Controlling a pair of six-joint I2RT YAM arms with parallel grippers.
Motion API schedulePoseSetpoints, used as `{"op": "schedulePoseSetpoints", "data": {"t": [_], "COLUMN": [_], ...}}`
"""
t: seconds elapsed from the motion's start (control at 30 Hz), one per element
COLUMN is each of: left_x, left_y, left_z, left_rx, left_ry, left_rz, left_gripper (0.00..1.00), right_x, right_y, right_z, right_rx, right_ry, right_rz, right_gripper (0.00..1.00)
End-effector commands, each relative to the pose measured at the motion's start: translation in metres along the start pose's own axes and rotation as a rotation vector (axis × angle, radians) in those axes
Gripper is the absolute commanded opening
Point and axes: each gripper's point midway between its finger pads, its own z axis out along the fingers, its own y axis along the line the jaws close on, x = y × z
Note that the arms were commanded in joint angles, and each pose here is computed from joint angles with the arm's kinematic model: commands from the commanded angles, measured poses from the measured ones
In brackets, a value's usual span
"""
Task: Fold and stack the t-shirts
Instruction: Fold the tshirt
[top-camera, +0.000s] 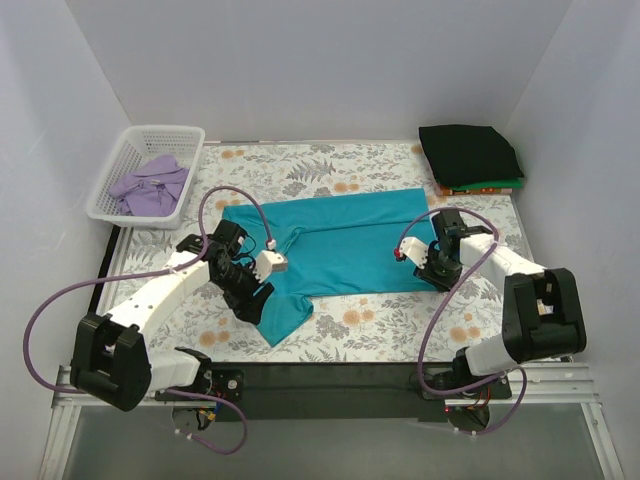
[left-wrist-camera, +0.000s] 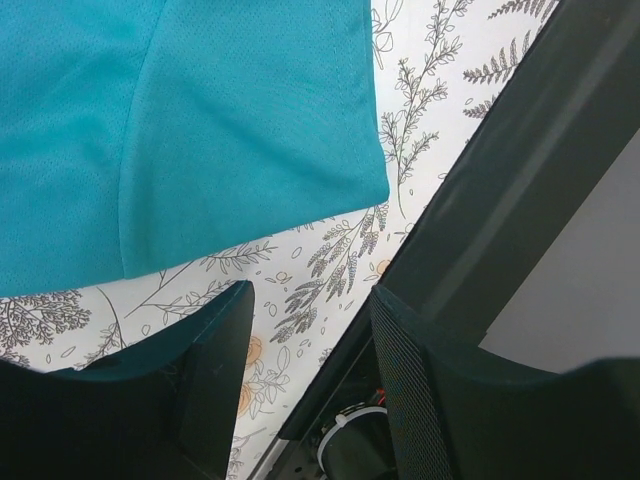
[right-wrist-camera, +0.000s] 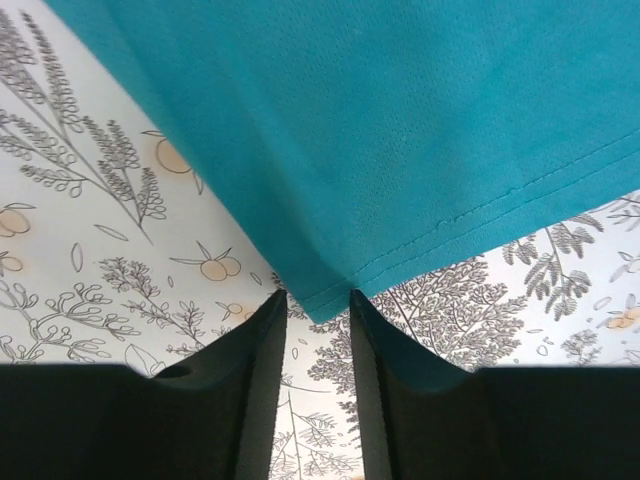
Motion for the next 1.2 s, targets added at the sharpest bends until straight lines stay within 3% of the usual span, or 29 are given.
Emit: {"op": "schedulePoseSetpoints", "data": {"t": [0.0,0.27,0.43,0.67,0.77,0.87,1.0,1.17], "left_x": [-0.009,0.010,0.006,0.004,-0.015,-0.017,-0.022,-0.018], "left_y": [-0.001,-0.003,0.003,0.004,0.020,0.034,0.034,0.027], "left_z": [-0.002,0.017,0.027,0.040,0.026,0.009,0.000,0.007], "left_rx": [-0.014,-0.106,-0.163,-0.223,-0.278,-0.227,-0.226,-0.179], "left_ry": [-0.018,0.080,0.055,0.080,0.008,0.001,-0.039,-0.024], "left_rz": [0.035,0.135,0.146,0.190,0.153,0.102,0.186,0.179], "left_gripper": [0.50,0.50,0.50,0.51,0.49,0.47,0.45,0.44], "right_x": [-0.008,-0.002,0.005,0.007,0.006,0.006,0.003,-0.003], "right_y": [0.001,0.005,0.001,-0.004,-0.005,-0.006,-0.007,-0.010], "right_z": [-0.012,0.009,0.016,0.017,0.016,0.014,0.013,0.011], "right_rx": [0.032,-0.006,0.026,0.039,0.046,0.052,0.049,0.050], "right_ry": [-0.031,0.011,0.043,0.060,0.059,0.057,0.048,0.029], "right_rz": [-0.071,-0.065,-0.073,-0.070,-0.070,-0.077,-0.076,-0.064], "right_gripper": [0.40,0.39,0.35,0.15,0.02,0.01,0.01,0.01]}}
